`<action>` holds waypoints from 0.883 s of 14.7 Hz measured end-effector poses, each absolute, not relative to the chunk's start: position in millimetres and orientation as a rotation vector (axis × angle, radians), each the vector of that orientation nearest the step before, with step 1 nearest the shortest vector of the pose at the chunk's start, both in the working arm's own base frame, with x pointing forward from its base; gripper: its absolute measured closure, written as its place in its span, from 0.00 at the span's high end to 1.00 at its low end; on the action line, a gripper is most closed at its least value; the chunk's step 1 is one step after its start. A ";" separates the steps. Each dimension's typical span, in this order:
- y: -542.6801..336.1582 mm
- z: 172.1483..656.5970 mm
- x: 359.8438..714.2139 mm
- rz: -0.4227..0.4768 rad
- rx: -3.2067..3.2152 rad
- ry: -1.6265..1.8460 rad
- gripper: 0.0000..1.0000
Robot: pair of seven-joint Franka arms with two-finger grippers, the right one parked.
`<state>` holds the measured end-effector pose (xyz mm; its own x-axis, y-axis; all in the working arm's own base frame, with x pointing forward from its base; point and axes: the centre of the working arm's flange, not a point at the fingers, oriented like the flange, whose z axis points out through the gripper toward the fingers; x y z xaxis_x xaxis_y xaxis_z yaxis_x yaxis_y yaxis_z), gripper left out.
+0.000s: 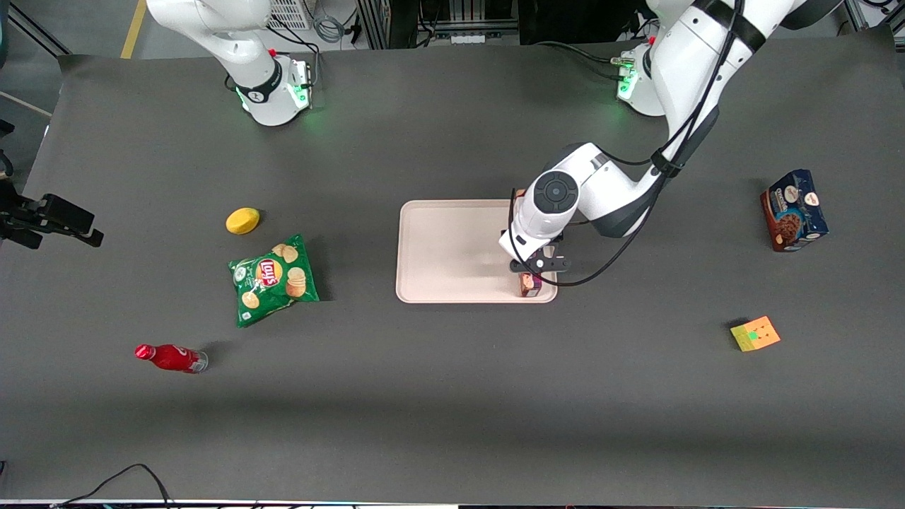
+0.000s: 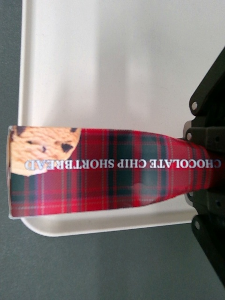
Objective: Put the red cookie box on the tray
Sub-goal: 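Lower the box onto the tray and open the left gripper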
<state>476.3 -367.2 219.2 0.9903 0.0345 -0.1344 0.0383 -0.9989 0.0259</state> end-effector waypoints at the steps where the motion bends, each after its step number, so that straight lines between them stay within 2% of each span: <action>1: -367.1 218.4 475.5 -0.210 3.106 0.059 0.25; 5: -367.9 215.6 474.3 -0.202 3.097 0.057 0.30; 12: -361.8 212.3 478.8 -0.190 3.103 0.068 0.98; 13: -361.6 212.3 479.0 -0.190 3.103 0.069 1.00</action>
<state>479.0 -361.6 212.3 0.9916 0.0420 -0.1226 0.0459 -0.9985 0.0291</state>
